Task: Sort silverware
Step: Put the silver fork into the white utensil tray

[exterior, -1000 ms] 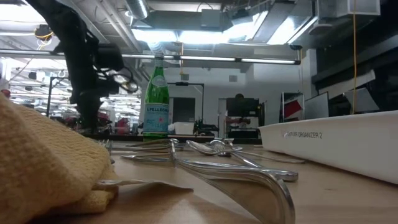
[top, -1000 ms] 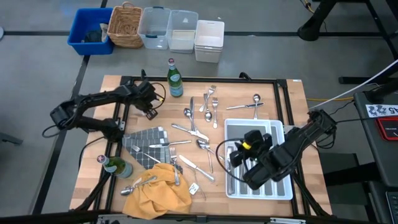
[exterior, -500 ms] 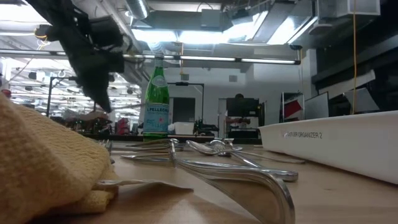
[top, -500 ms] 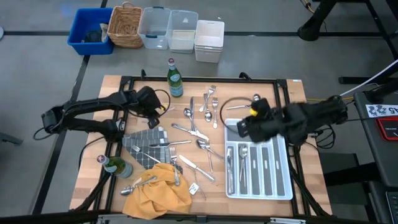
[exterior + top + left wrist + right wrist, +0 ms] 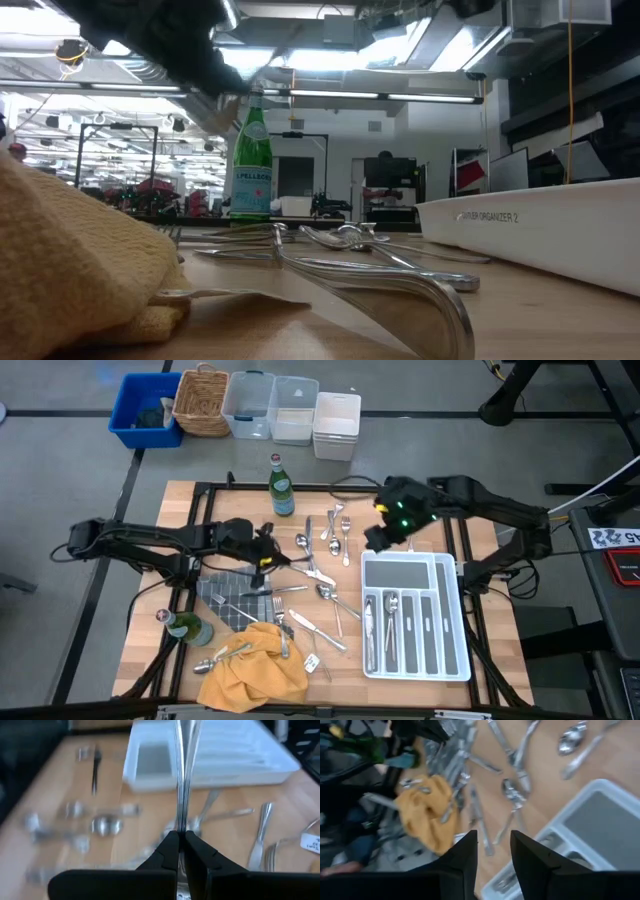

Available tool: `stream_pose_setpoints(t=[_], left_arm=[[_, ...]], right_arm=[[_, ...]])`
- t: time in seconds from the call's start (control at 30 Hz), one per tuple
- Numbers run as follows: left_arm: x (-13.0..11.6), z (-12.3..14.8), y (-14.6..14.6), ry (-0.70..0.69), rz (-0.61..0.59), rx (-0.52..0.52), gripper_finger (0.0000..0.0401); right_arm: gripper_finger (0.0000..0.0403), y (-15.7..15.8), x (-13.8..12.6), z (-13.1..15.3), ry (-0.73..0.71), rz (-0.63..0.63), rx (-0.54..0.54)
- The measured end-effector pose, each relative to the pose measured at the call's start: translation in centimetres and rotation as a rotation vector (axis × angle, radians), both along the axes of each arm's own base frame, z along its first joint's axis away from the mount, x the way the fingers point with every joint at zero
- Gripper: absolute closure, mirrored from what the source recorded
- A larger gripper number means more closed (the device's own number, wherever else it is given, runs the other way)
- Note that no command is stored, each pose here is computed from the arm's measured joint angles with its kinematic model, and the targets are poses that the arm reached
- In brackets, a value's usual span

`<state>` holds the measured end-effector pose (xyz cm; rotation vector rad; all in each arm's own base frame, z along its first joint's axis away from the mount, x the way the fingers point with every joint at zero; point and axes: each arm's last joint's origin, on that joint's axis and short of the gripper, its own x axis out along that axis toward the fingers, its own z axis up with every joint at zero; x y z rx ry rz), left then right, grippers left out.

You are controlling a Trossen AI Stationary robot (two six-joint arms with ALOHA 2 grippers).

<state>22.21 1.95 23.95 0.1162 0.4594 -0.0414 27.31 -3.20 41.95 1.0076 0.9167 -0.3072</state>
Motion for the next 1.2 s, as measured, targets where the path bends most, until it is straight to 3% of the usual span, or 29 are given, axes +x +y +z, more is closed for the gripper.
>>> stream_pose_setpoints(t=[0.17, 0.4, 0.7, 0.83, 1.2], left_arm=[[0.5, 0.9, -1.5, -0.1, -0.039, 0.14, 0.0396], [0.5, 1.0, -2.5, -0.102, -0.008, 0.258, 0.0396], [0.6, 0.7, -3.0, -0.075, -0.017, 0.356, 0.0396], [0.6, 0.4, -3.1, -0.043, -0.041, 0.387, 0.0396], [0.3, 0.0, -4.1, -0.006, -0.121, 0.456, 0.0396]], right_arm=[[0.0285, -2.3, 2.8, -1.4, -0.056, 0.067, 0.126], [0.0285, -3.5, 8.6, -4.9, -0.163, 0.235, 0.313], [0.0285, -4.2, 13.5, -10.5, -0.13, 0.317, 0.524], [0.0285, -4.4, 14.6, -11.6, -0.154, 0.347, 0.568], [0.0285, -4.6, 15.5, -11.7, -0.204, 0.347, 0.56]])
